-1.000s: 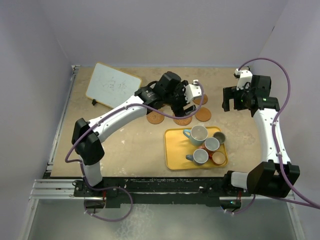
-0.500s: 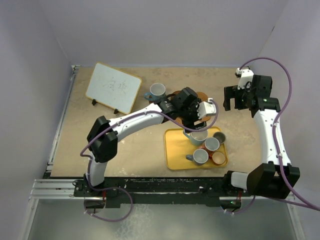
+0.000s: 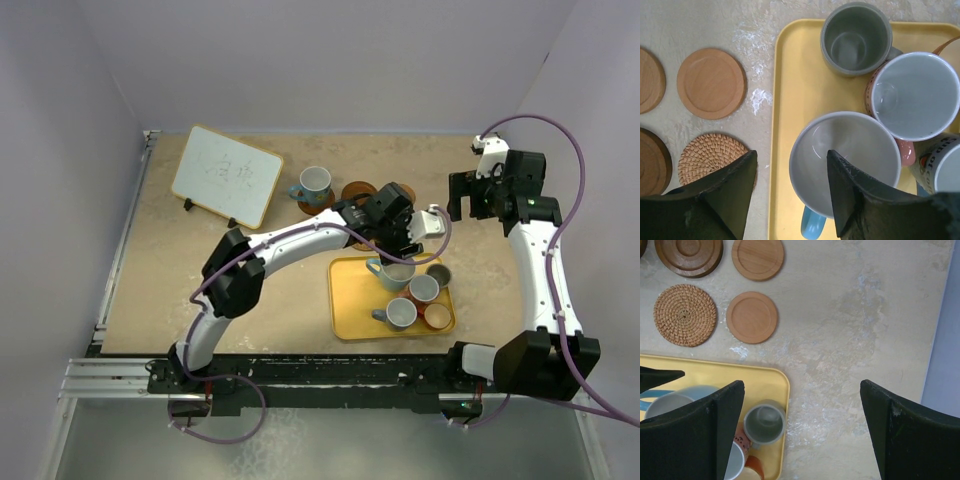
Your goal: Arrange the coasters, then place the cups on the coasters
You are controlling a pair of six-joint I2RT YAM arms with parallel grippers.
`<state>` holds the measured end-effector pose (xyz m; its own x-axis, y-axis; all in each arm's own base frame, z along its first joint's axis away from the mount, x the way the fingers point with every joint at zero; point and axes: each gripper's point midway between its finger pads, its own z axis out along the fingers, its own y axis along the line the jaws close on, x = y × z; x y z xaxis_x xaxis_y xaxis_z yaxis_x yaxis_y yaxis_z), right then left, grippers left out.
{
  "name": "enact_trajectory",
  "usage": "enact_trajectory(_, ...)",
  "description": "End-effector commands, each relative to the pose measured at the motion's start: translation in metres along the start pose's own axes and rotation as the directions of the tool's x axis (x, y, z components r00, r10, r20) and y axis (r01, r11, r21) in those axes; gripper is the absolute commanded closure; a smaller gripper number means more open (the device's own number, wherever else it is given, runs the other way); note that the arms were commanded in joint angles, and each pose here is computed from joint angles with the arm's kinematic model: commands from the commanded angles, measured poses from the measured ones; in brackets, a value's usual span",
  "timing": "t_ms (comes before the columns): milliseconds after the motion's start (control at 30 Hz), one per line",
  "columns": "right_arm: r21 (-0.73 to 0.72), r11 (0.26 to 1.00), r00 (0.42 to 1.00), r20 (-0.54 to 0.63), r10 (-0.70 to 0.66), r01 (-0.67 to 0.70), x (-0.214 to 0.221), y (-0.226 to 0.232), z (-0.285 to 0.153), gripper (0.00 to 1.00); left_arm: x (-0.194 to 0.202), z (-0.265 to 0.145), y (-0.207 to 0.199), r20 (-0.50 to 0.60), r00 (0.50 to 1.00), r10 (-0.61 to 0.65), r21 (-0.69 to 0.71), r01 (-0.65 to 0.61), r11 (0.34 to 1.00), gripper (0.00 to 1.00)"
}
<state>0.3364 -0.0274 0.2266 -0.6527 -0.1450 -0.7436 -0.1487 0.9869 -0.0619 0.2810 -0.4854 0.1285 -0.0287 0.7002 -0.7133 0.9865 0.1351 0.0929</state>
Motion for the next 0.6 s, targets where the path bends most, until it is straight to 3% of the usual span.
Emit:
enact_trajectory(0,-0.004,1.000,0.999,0.054,0.003,-0.003,-0.012,0.001,-0.006,0.00,-0.017,-0.001,0.007,0.029,1.000,0.004,-0.011,-0.003,1.000,0.47)
enact_trajectory(567,-0.014,1.000,0.999,0.039,0.001,-0.001,-0.009,0.002,-0.003,0.00,-0.003,0.016,0.001,-0.020,1.000,0.000,0.034,0.001,0.999,0.72)
